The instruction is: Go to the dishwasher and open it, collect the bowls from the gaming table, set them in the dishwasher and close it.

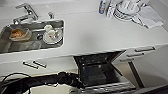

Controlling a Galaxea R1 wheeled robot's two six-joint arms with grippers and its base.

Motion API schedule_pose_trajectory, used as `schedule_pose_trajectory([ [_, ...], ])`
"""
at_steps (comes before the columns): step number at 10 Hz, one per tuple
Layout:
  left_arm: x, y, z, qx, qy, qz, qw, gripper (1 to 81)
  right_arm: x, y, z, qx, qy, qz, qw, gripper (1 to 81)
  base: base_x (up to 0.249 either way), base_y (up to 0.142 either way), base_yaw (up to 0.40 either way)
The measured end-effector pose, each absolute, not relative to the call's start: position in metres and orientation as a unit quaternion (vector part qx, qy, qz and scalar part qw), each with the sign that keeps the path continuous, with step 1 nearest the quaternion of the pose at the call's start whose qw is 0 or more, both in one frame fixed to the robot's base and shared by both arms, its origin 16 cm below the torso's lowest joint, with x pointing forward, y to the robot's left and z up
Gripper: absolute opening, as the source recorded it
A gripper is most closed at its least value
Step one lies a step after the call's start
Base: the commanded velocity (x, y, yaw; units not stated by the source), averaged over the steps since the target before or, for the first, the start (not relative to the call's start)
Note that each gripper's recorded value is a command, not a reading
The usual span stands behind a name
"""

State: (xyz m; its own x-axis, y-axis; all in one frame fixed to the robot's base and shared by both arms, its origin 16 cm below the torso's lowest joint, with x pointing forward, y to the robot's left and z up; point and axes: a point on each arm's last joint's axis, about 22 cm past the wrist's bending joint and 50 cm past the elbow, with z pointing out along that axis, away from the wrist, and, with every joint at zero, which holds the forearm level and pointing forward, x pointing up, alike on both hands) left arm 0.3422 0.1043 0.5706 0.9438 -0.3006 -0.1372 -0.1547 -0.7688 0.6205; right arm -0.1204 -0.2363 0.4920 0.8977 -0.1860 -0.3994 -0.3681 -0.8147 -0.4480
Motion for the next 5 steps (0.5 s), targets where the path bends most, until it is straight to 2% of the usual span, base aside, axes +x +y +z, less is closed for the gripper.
schedule_pose_trajectory([
  [2, 0.255, 0.127, 0.568, 0.926, -0.099, -0.148, 0.334, 81.1, -0.087, -0.241, 0.496, -0.933, 0.162, 0.158, 0.280, 1.0, 0.000, 0.000, 0.000],
  [4, 0.182, 0.165, 0.561, 0.928, -0.086, -0.169, 0.322, 81.1, -0.046, -0.253, 0.496, -0.932, 0.172, 0.140, 0.287, 1.0, 0.000, 0.000, 0.000],
  [5, 0.145, 0.170, 0.566, 0.924, -0.079, -0.178, 0.331, 81.1, -0.025, -0.255, 0.499, -0.929, 0.181, 0.133, 0.294, 1.0, 0.000, 0.000, 0.000],
])
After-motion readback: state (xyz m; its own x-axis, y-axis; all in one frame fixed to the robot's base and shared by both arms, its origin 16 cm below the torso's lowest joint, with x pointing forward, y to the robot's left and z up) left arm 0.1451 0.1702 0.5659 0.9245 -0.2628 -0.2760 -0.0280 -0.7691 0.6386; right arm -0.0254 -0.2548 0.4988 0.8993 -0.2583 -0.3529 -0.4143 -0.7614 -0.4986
